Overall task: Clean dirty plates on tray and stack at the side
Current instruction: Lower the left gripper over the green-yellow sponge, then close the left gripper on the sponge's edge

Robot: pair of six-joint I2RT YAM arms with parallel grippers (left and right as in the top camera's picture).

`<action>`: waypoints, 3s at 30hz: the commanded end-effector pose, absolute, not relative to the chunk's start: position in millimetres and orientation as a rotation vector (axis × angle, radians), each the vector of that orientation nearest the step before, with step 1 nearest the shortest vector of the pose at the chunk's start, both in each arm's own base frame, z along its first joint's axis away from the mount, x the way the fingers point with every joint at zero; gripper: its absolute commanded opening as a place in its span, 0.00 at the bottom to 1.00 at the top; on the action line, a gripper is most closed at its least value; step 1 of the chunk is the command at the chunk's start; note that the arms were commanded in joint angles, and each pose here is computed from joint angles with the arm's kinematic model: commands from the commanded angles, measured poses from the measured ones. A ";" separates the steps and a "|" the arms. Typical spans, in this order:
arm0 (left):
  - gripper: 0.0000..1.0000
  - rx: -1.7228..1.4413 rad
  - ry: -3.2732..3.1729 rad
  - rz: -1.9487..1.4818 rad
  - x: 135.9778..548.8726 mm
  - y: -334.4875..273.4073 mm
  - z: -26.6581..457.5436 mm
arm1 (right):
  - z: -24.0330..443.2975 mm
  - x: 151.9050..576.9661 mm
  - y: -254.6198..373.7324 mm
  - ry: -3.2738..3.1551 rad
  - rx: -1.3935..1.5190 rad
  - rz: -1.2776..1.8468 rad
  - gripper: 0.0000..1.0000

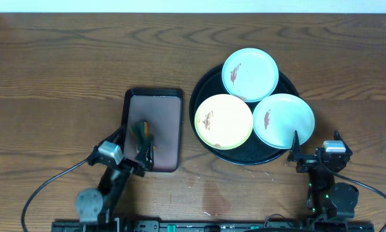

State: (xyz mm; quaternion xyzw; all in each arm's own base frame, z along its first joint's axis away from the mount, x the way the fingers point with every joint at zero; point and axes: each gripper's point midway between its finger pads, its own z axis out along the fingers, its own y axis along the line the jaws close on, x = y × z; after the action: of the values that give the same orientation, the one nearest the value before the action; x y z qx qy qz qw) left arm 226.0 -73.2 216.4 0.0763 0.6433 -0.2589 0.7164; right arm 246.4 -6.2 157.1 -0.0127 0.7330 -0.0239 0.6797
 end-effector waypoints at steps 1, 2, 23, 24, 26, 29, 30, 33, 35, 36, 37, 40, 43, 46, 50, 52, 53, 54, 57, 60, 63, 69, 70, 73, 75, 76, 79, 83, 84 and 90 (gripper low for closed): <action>0.84 0.357 1.278 -0.740 196.0 -104.4 249.3 | 155.4 246.3 -9.0 1.651 -0.005 -0.052 0.99; 0.84 0.406 1.193 -0.727 186.1 -107.3 266.3 | 155.4 246.3 -9.0 1.651 -0.004 -0.053 0.99; 0.84 -0.056 2.223 -0.576 250.9 -61.3 266.4 | 155.4 246.3 -9.0 1.651 -0.005 -0.052 0.99; 0.84 -0.052 2.246 -0.603 254.1 -64.4 261.8 | 155.4 246.3 -9.0 1.651 -0.005 -0.052 0.99; 0.84 -0.115 2.325 -0.630 257.2 -64.4 245.4 | 155.4 246.3 -9.0 1.651 -0.004 -0.053 0.99; 0.84 -0.444 2.506 -0.521 254.6 -40.3 202.3 | 155.4 246.3 -9.0 1.651 -0.004 -0.053 0.99; 0.84 -0.508 2.554 -0.464 252.1 -33.3 190.6 | 155.4 246.3 -9.0 1.651 -0.005 -0.052 0.99; 0.84 -0.685 2.678 -0.230 242.0 -10.5 158.2 | 155.4 246.3 -9.0 1.651 -0.004 -0.053 0.99; 0.84 -0.690 2.720 -0.143 242.7 -7.0 147.0 | 155.4 246.3 -9.0 1.651 -0.005 -0.052 0.99; 0.84 -0.678 2.733 -0.144 245.8 -9.8 143.3 | 155.4 246.3 -9.0 1.651 -0.005 -0.052 0.99; 0.84 -0.666 2.741 -0.158 249.5 -13.7 140.5 | 155.4 246.3 -9.0 1.651 -0.004 -0.053 0.99; 0.84 -0.648 2.736 -0.176 264.2 -18.5 134.2 | 155.4 246.3 -9.0 1.651 -0.004 -0.053 0.99; 0.84 -0.658 2.800 -0.196 258.8 -23.3 123.4 | 155.4 246.3 -9.0 1.651 -0.004 -0.053 0.99; 0.85 -0.661 2.864 -0.283 253.8 -35.6 111.1 | 155.4 246.3 -9.0 1.651 -0.004 -0.053 0.99; 0.85 -0.666 2.948 -0.274 244.9 -37.5 86.1 | 155.4 246.3 -9.0 1.651 -0.004 -0.053 0.99; 0.84 -0.674 2.977 -0.264 241.9 -37.4 75.4 | 155.4 246.3 -9.0 1.651 -0.004 -0.053 0.99; 0.84 -0.677 2.985 -0.261 241.2 -37.3 71.4 | 155.4 246.3 -9.0 1.651 -0.004 -0.053 0.99; 0.85 -0.680 2.993 -0.257 240.6 -37.2 66.5 | 155.4 246.3 -9.0 1.651 -0.005 -0.052 0.99; 0.84 -0.690 3.017 -0.249 240.0 -37.3 55.3 | 155.4 246.3 -9.0 1.651 -0.005 -0.052 0.99; 0.83 -0.671 3.024 -0.238 244.0 -39.3 47.9 | 155.4 246.3 -9.0 1.651 -0.005 -0.052 0.99; 0.76 -0.634 3.017 -0.201 251.9 -42.6 40.5 | 155.4 246.3 -9.0 1.651 -0.005 -0.052 0.99; 0.73 -0.689 3.027 0.012 252.2 -34.3 20.2 | 155.4 246.3 -9.0 1.651 -0.004 -0.053 0.99; 0.73 -0.689 3.036 0.022 251.7 -33.7 17.2 | 155.4 246.3 -9.0 1.651 -0.005 -0.052 0.99; 0.73 -0.693 3.059 0.035 250.6 -33.8 8.9 | 155.4 246.3 -9.0 1.651 -0.004 -0.053 0.99; 0.73 -0.692 3.078 0.041 249.3 -34.1 3.6 | 155.4 246.3 -9.0 1.651 -0.004 -0.053 0.99; 0.73 -0.686 3.089 0.030 249.0 -35.8 1.2 | 155.4 246.3 -9.0 1.651 -0.004 -0.053 0.99; 0.66 -0.623 3.128 -0.070 249.8 -47.6 -4.6 | 155.4 246.3 -9.0 1.651 -0.004 -0.053 0.99; 0.46 -0.616 3.141 -0.126 251.3 -54.4 -9.3 | 155.4 246.3 -9.0 1.651 -0.005 -0.052 0.99; 0.42 -0.616 3.142 -0.124 251.2 -54.3 -10.0 | 155.4 246.3 -9.0 1.651 -0.005 -0.052 0.99; 0.08 -0.615 3.140 -0.118 252.1 -53.7 -11.1 | 155.4 246.3 -9.0 1.651 -0.004 -0.053 0.99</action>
State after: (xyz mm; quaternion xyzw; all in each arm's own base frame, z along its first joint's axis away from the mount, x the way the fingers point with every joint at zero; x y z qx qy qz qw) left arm 256.1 -50.4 -4.0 -0.1957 0.9800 -0.0322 -0.0165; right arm 246.4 -6.6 156.8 -0.0121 0.7334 -0.0249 0.6792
